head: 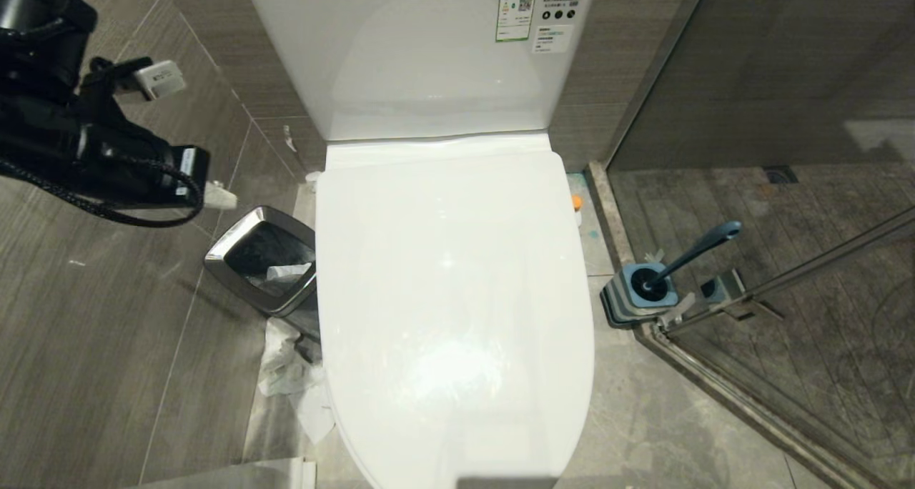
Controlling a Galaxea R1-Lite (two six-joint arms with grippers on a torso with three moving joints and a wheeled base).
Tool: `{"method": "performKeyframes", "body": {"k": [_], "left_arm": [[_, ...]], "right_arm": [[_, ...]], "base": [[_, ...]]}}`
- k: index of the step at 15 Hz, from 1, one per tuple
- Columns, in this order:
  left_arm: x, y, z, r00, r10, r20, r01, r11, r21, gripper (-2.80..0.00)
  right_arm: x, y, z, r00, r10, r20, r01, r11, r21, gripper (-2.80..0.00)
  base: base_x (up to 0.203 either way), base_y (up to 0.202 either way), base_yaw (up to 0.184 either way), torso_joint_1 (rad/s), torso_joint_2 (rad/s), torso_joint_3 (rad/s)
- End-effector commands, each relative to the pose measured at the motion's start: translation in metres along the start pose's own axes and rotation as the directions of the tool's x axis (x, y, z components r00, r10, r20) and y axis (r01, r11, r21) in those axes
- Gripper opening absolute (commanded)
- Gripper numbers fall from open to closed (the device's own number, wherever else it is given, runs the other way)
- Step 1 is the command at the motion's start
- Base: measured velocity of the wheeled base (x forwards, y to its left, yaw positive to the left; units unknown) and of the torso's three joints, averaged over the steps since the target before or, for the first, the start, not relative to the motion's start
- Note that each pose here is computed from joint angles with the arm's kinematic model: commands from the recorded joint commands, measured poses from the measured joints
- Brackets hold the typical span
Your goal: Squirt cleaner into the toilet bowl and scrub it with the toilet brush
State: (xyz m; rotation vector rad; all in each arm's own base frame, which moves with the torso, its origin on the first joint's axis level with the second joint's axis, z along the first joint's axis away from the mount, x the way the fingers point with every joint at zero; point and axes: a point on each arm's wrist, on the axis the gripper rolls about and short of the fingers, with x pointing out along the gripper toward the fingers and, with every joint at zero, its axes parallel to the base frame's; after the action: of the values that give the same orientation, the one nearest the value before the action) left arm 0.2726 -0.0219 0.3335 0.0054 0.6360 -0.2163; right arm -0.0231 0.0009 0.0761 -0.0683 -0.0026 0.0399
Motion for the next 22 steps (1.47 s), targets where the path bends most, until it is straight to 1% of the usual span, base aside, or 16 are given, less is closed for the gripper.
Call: {"method": "performKeyframes", "body": {"k": [1, 3, 4, 5, 7, 8, 9, 10, 12, 15, 16, 17, 18, 19, 21, 22], "left_arm": [[-0.042, 0.009, 0.001, 0.991, 0.090, 0.097, -0.091, 0.996, 0.006, -2.80], [-0.081, 0.008, 0.003, 0.971, 0.121, 0.204, -0.129, 0.991, 0.027, -2.80], [-0.104, 0.003, 0.005, 0.952, 0.120, 0.283, -0.137, 0.990, 0.041, -2.80], [-0.133, -0.003, 0.007, 0.915, 0.100, 0.390, -0.133, 0.989, 0.061, -2.80], [-0.184, -0.016, 0.005, 0.824, 0.040, 0.565, -0.118, 0.988, 0.103, -2.80], [-0.208, -0.023, -0.002, 0.774, 0.015, 0.633, -0.113, 0.987, 0.116, -2.80], [-0.230, -0.029, -0.013, 0.736, -0.006, 0.677, -0.098, 0.989, 0.114, -2.80], [-0.247, -0.035, -0.026, 0.709, -0.029, 0.705, -0.065, 0.992, 0.105, -2.80], [-0.274, -0.044, -0.068, 0.683, -0.078, 0.726, 0.022, 0.996, 0.086, -2.80], [-0.293, -0.047, -0.133, 0.648, -0.089, 0.756, 0.054, 0.996, 0.071, -2.80], [-0.294, -0.048, -0.144, 0.626, -0.067, 0.777, 0.032, 0.998, 0.060, -2.80], [-0.297, -0.050, -0.153, 0.602, -0.016, 0.798, -0.026, 0.999, 0.040, -2.80], [-0.296, -0.051, -0.164, 0.600, 0.006, 0.800, -0.066, 0.997, 0.043, -2.80], [-0.292, -0.051, -0.177, 0.607, 0.015, 0.794, -0.104, 0.993, 0.061, -2.80], [-0.291, -0.052, -0.210, 0.597, 0.037, 0.801, -0.171, 0.982, 0.083, -2.80], [-0.285, -0.053, -0.225, 0.602, 0.051, 0.797, -0.193, 0.977, 0.084, -2.80]], "right_arm": [[0.000, 0.000, 0.000, 1.000, 0.001, -0.001, -0.001, 1.000, -0.001, -2.80], [0.000, 0.000, 0.000, 1.000, 0.002, -0.001, -0.002, 1.000, -0.001, -2.80], [0.000, 0.000, 0.000, 1.000, 0.002, -0.001, -0.002, 1.000, -0.001, -2.80], [0.000, 0.000, 0.000, 1.000, 0.002, -0.001, -0.002, 1.000, -0.001, -2.80], [0.000, 0.000, 0.000, 1.000, 0.002, -0.001, -0.002, 1.000, -0.001, -2.80], [0.000, 0.000, 0.000, 1.000, 0.000, -0.001, 0.000, 1.000, -0.001, -2.80], [0.000, 0.000, 0.000, 1.000, 0.002, -0.001, -0.002, 1.000, -0.001, -2.80], [0.000, 0.000, 0.000, 1.000, 0.001, -0.001, -0.001, 1.000, -0.001, -2.80], [0.000, 0.000, 0.000, 1.000, 0.001, -0.001, -0.001, 1.000, -0.001, -2.80], [0.000, 0.000, 0.000, 1.000, 0.000, -0.001, 0.000, 1.000, -0.001, -2.80], [0.000, 0.000, 0.000, 1.000, 0.001, -0.001, -0.001, 1.000, -0.001, -2.80], [0.000, 0.000, 0.000, 1.000, 0.001, -0.001, -0.001, 1.000, -0.001, -2.80], [0.000, 0.000, 0.000, 1.000, 0.002, -0.001, -0.002, 1.000, -0.001, -2.80], [0.000, 0.000, 0.000, 1.000, 0.001, -0.001, -0.001, 1.000, -0.001, -2.80], [0.000, 0.000, 0.000, 1.000, 0.001, -0.001, -0.001, 1.000, -0.001, -2.80], [0.000, 0.000, 0.000, 1.000, 0.002, -0.001, -0.002, 1.000, -0.001, -2.80]], "base": [[0.000, 0.000, 0.000, 0.000, 0.00, 0.000], [0.000, 0.000, 0.000, 0.000, 0.00, 0.000], [0.000, 0.000, 0.000, 0.000, 0.00, 0.000], [0.000, 0.000, 0.000, 0.000, 0.00, 0.000], [0.000, 0.000, 0.000, 0.000, 0.00, 0.000], [0.000, 0.000, 0.000, 0.000, 0.00, 0.000], [0.000, 0.000, 0.000, 0.000, 0.00, 0.000], [0.000, 0.000, 0.000, 0.000, 0.00, 0.000], [0.000, 0.000, 0.000, 0.000, 0.00, 0.000], [0.000, 0.000, 0.000, 0.000, 0.00, 0.000], [0.000, 0.000, 0.000, 0.000, 0.00, 0.000], [0.000, 0.000, 0.000, 0.000, 0.00, 0.000], [0.000, 0.000, 0.000, 0.000, 0.00, 0.000], [0.000, 0.000, 0.000, 0.000, 0.00, 0.000], [0.000, 0.000, 0.000, 0.000, 0.00, 0.000], [0.000, 0.000, 0.000, 0.000, 0.00, 0.000]]}}
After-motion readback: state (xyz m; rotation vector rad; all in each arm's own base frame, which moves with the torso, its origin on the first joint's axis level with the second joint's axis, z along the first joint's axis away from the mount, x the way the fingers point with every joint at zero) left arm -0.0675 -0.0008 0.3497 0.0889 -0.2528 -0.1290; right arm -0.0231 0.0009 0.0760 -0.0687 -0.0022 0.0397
